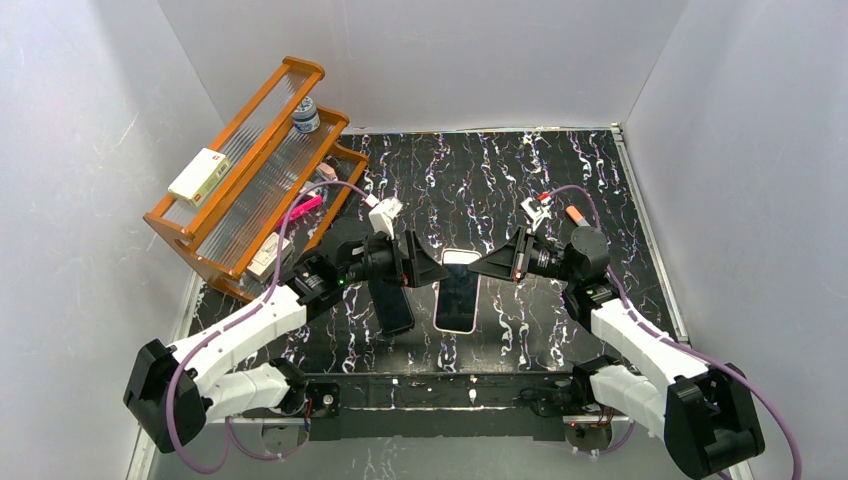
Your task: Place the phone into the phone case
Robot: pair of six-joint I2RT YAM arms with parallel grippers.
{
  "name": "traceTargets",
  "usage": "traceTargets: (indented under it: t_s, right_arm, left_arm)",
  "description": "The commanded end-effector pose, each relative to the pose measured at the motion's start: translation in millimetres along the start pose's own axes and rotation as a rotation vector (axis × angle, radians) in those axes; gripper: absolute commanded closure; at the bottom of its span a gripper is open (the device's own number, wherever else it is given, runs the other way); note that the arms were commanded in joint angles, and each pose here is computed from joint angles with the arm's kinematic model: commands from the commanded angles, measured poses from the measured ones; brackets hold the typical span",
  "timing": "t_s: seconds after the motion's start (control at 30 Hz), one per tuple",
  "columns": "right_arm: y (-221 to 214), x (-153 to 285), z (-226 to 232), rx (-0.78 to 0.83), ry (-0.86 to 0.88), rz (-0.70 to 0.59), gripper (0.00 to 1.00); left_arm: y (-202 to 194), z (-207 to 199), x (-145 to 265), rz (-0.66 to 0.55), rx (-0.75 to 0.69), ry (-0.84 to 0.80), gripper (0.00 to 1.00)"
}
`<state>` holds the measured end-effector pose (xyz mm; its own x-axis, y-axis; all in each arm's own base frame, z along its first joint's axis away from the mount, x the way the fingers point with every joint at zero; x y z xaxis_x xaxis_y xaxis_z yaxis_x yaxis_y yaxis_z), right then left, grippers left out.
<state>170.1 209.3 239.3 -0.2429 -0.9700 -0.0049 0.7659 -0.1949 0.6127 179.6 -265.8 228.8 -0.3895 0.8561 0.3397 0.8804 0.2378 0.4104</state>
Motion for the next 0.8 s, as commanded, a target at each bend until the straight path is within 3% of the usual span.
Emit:
traceTargets:
  t_s: [0.0, 0.13, 0.33, 0.43, 0.57, 0.6, 0.77]
  right_arm:
    - [19, -4, 16, 0.056, 0.044, -0.057, 0.99]
    - [20, -6, 12, 0.049, 0.034, -0.069, 0.99]
    - [15, -7, -2, 0.032, -0.009, -0.060, 0.99]
    - [11, -7, -11, 0.024, -0.037, -0.051, 0.99]
    - [8, -8, -18, 0.023, -0.058, -0.042, 0.99]
    - [7, -8, -20, 0.021, -0.069, -0.040, 0.99]
    - [6, -10, -40, 0.039, -0.163, -0.009, 0.99]
  left_arm:
    - [-5, -6, -1, 0.018, 0.036, -0.080, 0.24]
    - [-9, -1, -10, 0.045, 0.054, -0.090, 0.37]
    - [-11, 11, -17, 0.049, 0.060, -0.056, 0.84]
    - [-12, 18, -18, 0.044, 0.052, -0.026, 1.00]
    - [-14, 24, -18, 0.049, 0.034, 0.006, 1.00]
    - [-14, 25, -17, 0.052, 0.029, 0.015, 0.95]
    - [-8, 36, -9, 0.030, -0.037, 0.133, 0.46]
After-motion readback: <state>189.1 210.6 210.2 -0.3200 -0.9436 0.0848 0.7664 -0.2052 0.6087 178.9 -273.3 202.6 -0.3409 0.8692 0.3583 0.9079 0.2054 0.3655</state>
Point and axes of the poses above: each gripper's point midway between its finger pads, its own x axis back along the fingers, its own z axis along the line the jaws close on, y = z × x, the point moved 4 cm from there along x, back along the fingers, and after that the axes turned 13 degrees about x, right-handed, at the moved point
